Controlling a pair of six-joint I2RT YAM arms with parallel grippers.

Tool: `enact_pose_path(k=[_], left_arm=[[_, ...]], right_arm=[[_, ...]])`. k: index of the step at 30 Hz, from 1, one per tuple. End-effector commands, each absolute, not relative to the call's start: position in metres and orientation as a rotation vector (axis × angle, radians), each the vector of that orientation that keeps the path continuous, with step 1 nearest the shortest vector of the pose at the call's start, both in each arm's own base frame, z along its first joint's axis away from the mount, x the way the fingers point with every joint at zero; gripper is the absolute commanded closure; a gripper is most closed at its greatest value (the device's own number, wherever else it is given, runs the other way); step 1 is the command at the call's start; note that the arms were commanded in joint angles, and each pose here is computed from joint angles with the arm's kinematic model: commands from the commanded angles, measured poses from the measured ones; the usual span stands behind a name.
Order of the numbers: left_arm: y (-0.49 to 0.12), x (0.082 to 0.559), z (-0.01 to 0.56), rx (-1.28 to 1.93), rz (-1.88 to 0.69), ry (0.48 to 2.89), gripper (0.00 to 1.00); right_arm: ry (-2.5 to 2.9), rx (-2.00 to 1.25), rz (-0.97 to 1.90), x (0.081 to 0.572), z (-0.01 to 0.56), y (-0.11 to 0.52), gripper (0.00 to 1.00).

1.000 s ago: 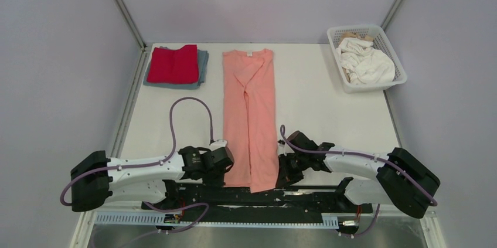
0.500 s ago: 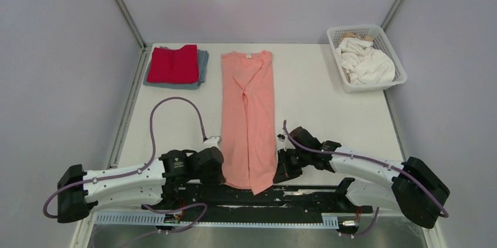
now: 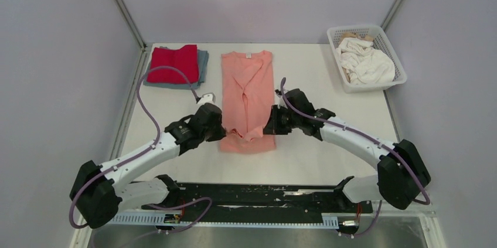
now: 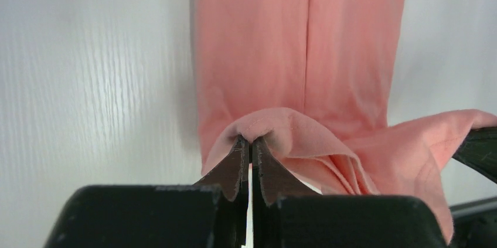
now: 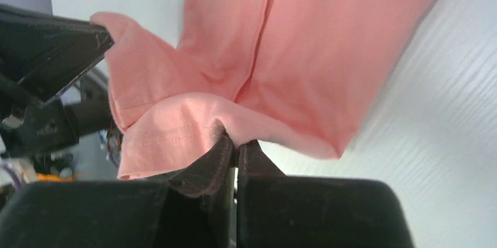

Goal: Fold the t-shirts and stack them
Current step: Fold the folded rectangular tshirt in 1/3 of the way

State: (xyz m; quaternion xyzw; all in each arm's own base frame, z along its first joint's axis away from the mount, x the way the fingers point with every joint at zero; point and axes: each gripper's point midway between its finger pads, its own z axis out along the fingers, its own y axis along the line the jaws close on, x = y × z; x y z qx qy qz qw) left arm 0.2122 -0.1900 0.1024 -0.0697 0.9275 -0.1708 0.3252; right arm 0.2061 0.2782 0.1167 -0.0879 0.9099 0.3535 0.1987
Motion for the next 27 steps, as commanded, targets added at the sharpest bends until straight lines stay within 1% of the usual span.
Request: enact_pose_path(k=[1, 2, 6, 10, 14, 19, 27], left_arm=[[-0.191, 0.278, 0.141, -0.168, -0.402, 2.279, 1.0], [-0.193, 0.287, 0.149, -0.16, -0.401, 2.264, 1.0], [-0.188, 0.319, 0.141, -0.179, -0.328, 2.3, 1.0], [-0.171, 0.354, 0.141, -0.226, -0.273, 2.285, 1.0], [-0.177, 0.381, 0.143, -0.177, -0.309, 2.279, 1.0], [-0.175, 0.396, 0.126, -0.153, -0.262, 2.335, 1.0], [-0.188, 0.419, 0.101, -0.122, -0.355, 2.396, 1.0]], right_arm=[[2.413, -0.092, 0.814, 0.277, 0.139, 0.274, 0.97], [2.401, -0.098, 0.791, 0.289, 0.14, 0.277, 0.98], [2.382, -0.112, 0.763, 0.318, 0.144, 0.283, 0.98], [2.354, -0.064, 0.632, 0.348, 0.14, 0.273, 0.98], [2.352, -0.013, 0.598, 0.371, 0.136, 0.265, 0.98], [2.35, -0.021, 0.589, 0.391, 0.13, 0.265, 0.98], [2.382, 0.015, 0.603, 0.414, 0.107, 0.259, 0.97]])
